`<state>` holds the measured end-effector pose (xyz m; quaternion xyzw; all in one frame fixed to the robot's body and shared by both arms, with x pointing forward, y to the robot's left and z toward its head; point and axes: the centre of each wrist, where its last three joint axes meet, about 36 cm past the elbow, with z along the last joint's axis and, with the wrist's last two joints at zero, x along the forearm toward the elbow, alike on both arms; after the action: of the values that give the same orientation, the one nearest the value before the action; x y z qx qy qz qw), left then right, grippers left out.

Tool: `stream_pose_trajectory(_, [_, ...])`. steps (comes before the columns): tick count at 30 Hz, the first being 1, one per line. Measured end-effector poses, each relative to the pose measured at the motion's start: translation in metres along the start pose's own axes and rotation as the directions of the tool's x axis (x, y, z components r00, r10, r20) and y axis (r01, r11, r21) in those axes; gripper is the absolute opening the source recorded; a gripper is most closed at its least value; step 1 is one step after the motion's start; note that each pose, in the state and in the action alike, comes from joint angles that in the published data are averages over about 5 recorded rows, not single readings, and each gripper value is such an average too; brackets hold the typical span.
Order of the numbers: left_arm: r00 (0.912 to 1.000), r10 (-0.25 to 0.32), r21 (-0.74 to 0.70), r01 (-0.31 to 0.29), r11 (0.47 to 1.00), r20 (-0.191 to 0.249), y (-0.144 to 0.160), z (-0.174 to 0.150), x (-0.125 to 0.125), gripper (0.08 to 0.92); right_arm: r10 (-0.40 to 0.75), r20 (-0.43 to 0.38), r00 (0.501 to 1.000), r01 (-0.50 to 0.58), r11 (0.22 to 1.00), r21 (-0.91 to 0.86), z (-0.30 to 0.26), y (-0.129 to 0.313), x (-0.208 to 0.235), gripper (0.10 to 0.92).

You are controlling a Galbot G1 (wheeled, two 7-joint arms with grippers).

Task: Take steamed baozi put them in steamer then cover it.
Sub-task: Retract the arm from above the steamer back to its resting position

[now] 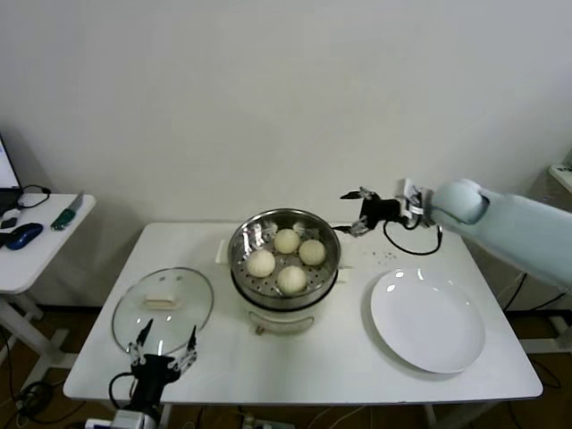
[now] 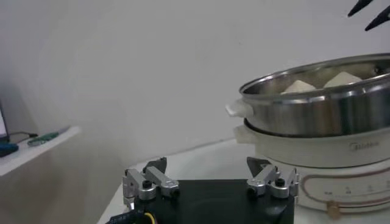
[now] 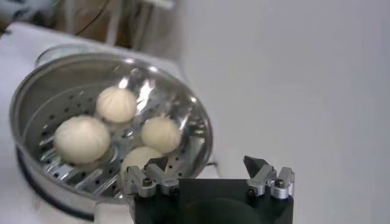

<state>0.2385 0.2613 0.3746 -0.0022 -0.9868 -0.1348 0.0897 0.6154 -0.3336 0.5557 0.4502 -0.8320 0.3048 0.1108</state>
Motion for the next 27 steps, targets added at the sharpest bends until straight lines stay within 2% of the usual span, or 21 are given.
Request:
stream_pose_trajectory(7, [0.9992,-0.038,-0.089,0.038,0.995,0.010,0.005,-0.007,-0.006,0.823,0.170,0.101,0.980,-0.154,0.978,-0.144,0.051,0.050,0.018,0.823])
stream_pose_trajectory(17, [0.9939,-0.108,-0.303,0.110,0.947,0.023,0.014,-0.018,-0.014,0.823,0.354,0.139,0.925,-0.294,0.897,-0.330,0.099,0.127,0.033,0.823])
stream_pose_trajectory(22, [0.9888,-0.145,-0.467,0.144,0.872,0.034,0.018,-0.023,-0.018,0.823,0.427,0.120,0.896,-0.344,0.840,-0.420,0.117,0.162,0.043,0.823])
stream_pose_trajectory(27, [0.9859,-0.162,-0.657,0.149,0.739,0.040,0.023,-0.022,-0.023,0.823,0.499,0.074,0.863,-0.405,0.773,-0.487,0.139,0.192,0.059,0.823])
